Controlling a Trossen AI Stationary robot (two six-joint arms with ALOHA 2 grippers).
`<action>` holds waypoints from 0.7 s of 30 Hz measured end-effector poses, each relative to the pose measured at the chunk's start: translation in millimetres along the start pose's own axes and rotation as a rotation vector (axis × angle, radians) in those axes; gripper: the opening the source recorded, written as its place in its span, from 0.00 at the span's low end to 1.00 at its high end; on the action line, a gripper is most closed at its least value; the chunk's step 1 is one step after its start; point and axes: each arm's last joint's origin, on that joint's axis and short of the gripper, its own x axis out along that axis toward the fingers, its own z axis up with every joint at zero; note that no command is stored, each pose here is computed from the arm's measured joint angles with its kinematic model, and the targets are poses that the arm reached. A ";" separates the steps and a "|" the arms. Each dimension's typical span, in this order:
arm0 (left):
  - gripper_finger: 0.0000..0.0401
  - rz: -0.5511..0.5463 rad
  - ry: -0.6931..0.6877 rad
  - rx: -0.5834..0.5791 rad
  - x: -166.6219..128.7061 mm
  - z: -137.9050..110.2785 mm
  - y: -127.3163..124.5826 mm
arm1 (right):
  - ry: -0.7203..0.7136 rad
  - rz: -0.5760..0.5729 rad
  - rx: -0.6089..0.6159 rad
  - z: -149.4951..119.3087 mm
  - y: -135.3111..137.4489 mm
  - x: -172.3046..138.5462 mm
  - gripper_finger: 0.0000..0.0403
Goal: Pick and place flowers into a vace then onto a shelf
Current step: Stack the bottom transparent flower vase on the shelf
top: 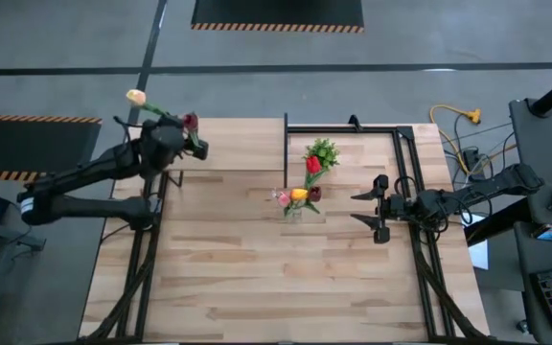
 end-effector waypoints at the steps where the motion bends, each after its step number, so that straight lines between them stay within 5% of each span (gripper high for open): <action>1: 0.43 -0.009 0.019 -0.007 1.5 -0.9 1.3 | 0.000 0.000 0.000 0.0 0.0 0.0 0.56; 21: 0.43 0.016 0.137 -0.026 22.7 -8.9 8.4 | 0.000 0.000 -0.009 -0.1 0.0 0.0 0.56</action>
